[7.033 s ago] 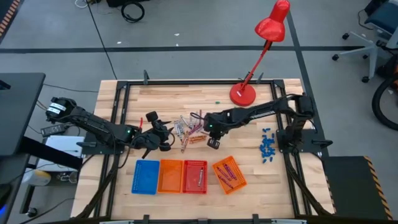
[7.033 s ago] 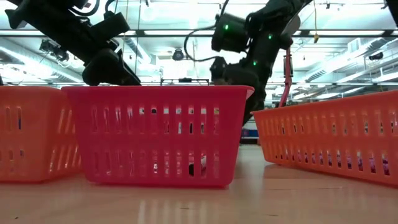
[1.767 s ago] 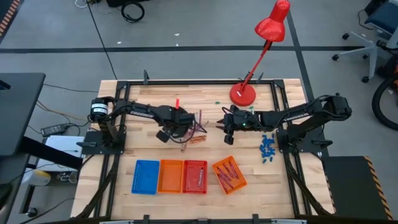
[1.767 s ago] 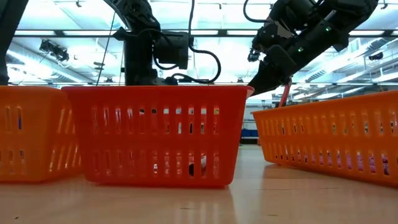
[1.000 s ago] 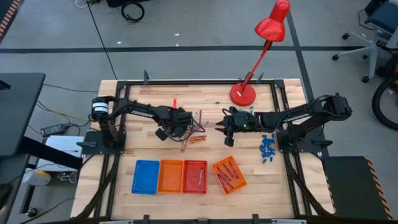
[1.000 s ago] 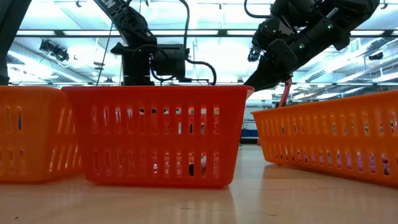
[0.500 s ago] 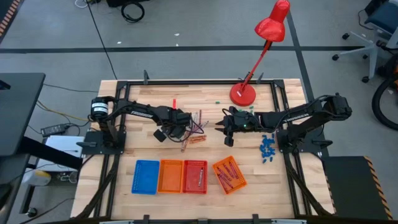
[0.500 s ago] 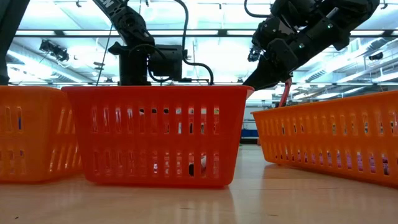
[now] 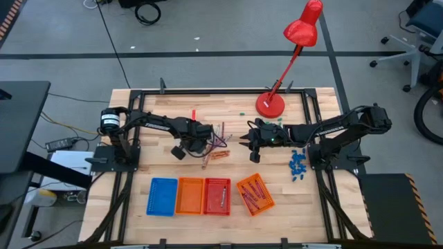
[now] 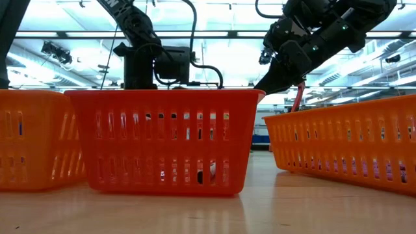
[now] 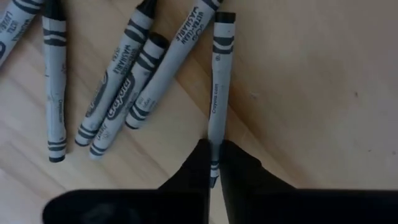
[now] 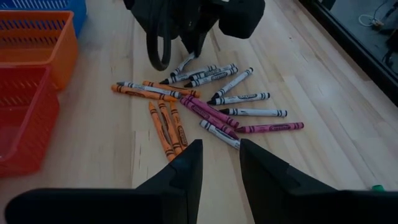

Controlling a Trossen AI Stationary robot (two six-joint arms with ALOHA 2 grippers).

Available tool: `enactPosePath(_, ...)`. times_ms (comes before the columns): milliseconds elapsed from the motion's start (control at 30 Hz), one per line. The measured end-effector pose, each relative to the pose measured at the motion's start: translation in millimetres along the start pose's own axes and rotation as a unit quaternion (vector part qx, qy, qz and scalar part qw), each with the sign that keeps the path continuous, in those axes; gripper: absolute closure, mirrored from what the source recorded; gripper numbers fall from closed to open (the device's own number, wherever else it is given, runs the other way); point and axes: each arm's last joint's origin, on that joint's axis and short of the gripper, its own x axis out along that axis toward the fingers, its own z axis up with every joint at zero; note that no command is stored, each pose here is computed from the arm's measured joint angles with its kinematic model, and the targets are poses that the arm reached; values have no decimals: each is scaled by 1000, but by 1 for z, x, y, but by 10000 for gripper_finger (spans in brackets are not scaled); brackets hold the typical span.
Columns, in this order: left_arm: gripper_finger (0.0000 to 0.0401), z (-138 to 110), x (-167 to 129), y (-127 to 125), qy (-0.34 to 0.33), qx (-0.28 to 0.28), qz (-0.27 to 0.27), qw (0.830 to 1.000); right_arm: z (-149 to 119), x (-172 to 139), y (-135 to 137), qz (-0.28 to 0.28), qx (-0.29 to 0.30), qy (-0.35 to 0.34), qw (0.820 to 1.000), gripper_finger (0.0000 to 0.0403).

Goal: Sort crayons
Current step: Put the black crayon into the red bin

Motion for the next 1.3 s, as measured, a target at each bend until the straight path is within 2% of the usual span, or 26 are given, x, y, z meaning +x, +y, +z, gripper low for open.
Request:
enactPosePath(267, 369, 5, -12, 1, -18, -40, -19, 999, -1, 0, 0, 0, -1, 5, 1000, 292)
enactPosePath(533, 368, 11, -46, 0, -43, -44, 19, 998, -4, -1, 0, -5, -4, 21, 1000, 292)
enactPosePath(700, 367, 29, -67, -10, -92, -31, 63, 993, -7, -6, -4, -46, -11, 44, 998, 291)
enactPosePath(900, 367, 67, -84, -32, -174, 49, 120, 976, -2, -15, -7, -68, 3, 32, 997, 291)
enactPosePath(1100, 367, 100, -97, -53, -260, 136, 185, 938, -2, -15, -7, -68, 8, 31, 997, 291)
enactPosePath(1300, 367, 121, -103, -82, -296, 195, 198, 914, -3, -14, -6, -61, 13, 33, 998, 291)
